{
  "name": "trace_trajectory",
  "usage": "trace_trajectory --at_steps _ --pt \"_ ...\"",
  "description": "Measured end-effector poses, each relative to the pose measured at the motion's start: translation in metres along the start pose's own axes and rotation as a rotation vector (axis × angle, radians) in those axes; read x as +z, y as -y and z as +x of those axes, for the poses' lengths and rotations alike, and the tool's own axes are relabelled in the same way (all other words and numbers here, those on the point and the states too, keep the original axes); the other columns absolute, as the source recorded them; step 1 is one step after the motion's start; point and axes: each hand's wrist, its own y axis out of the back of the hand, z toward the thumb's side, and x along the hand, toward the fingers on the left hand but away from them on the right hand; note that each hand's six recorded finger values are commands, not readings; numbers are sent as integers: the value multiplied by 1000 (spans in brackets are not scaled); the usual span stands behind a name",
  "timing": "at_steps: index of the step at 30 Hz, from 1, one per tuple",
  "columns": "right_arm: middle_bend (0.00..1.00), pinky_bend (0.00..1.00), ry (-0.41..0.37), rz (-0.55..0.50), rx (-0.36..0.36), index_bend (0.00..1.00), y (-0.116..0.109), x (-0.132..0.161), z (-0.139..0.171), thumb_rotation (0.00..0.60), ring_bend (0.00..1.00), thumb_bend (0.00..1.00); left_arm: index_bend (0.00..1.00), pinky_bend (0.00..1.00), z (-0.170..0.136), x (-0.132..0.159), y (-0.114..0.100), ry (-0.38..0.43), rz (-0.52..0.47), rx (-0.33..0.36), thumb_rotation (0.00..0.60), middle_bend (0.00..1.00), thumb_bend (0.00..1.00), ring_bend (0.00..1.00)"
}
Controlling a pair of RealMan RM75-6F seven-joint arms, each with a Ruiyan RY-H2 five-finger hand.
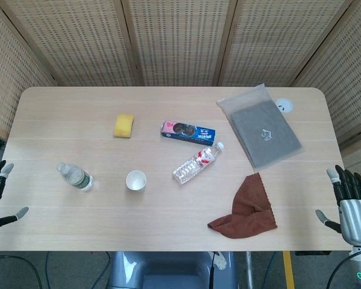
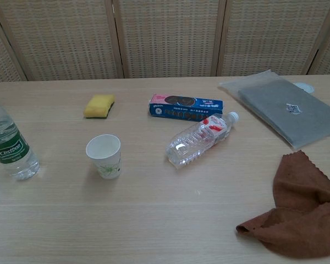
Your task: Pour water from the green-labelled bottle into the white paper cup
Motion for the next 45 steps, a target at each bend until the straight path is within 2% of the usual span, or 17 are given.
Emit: trace_trajectory --at_steps 11,20,27,33,41,45 --pt "0 0 0 -5 6 0 1 0 -1 600 0 0 0 0 4 0 5 22 -44 -30 600 0 0 0" --pt "0 0 8 6 16 0 5 0 -3 600 0 0 0 0 25 -15 20 97 -231 -122 600 0 0 0" --pt "0 0 13 19 26 0 9 1 -4 600 0 0 0 0 43 -29 38 172 -399 -242 600 0 0 0" --pt "0 0 18 30 40 0 14 0 -5 600 0 0 0 0 69 -26 60 218 -473 -346 600 0 0 0" --pt "0 0 32 40 51 0 18 -2 -8 600 0 0 0 0 90 -15 88 227 -508 -405 600 0 0 0" --pt "0 0 40 46 57 0 21 -4 -9 600 0 0 0 0 99 -12 96 233 -531 -407 600 0 0 0"
